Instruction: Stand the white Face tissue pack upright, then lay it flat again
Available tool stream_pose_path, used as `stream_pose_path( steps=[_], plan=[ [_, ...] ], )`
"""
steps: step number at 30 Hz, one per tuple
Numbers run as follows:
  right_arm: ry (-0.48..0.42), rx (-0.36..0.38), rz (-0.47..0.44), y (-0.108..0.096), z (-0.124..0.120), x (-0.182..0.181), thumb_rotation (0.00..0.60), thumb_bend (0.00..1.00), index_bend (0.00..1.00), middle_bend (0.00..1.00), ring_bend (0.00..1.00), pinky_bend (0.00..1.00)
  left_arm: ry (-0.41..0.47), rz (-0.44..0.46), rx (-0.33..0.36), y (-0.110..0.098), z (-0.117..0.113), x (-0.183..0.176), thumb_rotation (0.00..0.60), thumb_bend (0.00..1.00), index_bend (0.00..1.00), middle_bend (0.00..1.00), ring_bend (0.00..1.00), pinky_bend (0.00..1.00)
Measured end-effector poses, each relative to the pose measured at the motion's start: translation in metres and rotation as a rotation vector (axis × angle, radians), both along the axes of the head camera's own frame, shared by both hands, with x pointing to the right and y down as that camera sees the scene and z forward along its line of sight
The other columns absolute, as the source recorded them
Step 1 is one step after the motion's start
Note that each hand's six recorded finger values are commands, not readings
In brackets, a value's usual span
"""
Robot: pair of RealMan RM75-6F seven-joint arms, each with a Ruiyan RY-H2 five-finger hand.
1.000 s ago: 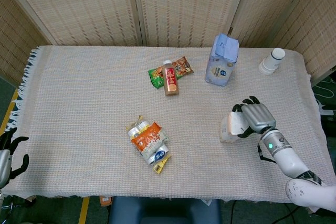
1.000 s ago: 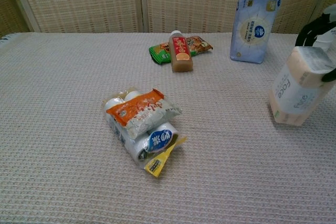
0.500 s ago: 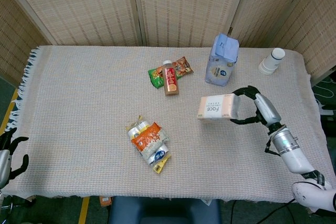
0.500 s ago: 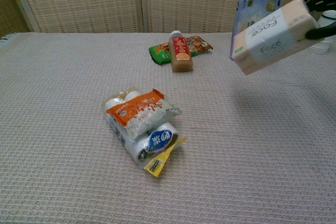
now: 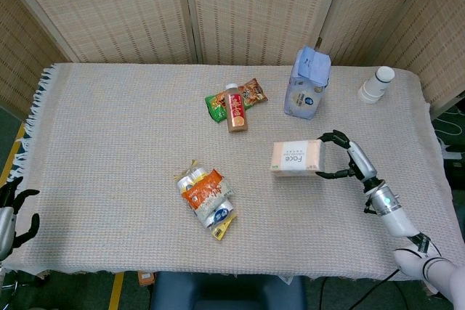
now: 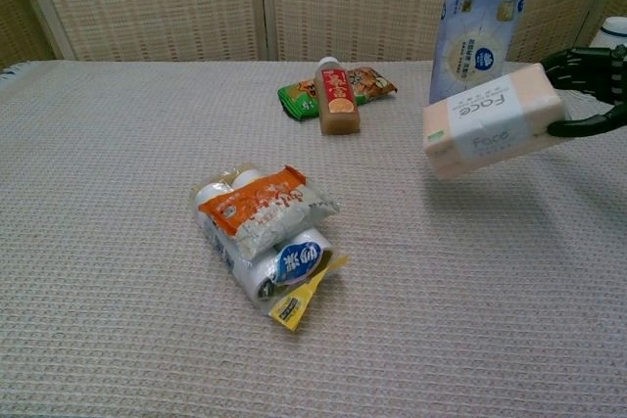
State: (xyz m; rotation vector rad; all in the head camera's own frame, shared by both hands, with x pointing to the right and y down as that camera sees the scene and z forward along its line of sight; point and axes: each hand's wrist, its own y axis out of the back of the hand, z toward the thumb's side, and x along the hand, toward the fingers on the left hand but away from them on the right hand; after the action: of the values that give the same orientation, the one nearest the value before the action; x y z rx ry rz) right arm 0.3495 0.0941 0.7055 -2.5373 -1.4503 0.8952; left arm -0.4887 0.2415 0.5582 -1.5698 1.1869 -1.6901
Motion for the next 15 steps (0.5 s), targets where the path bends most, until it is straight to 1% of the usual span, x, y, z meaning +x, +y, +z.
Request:
stream_pose_path(
  steps=[6,11,15],
  plan=[
    [-0.007,-0.015,-0.028,0.000,0.005,-0.006,0.600,0.04,0.40,0.43,0.43,0.01,0.001,-0.001,-0.001,0.000,0.000,-0.001,0.600,0.48,0.28,0.00,0.00,0.19],
    [0.060,0.003,-0.065,0.000,0.007,-0.003,0.600,0.04,0.40,0.43,0.43,0.01,-0.002,0.003,-0.006,0.000,0.001,0.000,0.600,0.48,0.28,0.00,0.00,0.19],
    [0.106,-0.019,-0.082,0.004,0.013,0.002,0.600,0.04,0.40,0.43,0.43,0.01,-0.003,0.004,-0.007,0.000,0.001,0.001,0.600,0.48,0.28,0.00,0.00,0.19]
  ],
)
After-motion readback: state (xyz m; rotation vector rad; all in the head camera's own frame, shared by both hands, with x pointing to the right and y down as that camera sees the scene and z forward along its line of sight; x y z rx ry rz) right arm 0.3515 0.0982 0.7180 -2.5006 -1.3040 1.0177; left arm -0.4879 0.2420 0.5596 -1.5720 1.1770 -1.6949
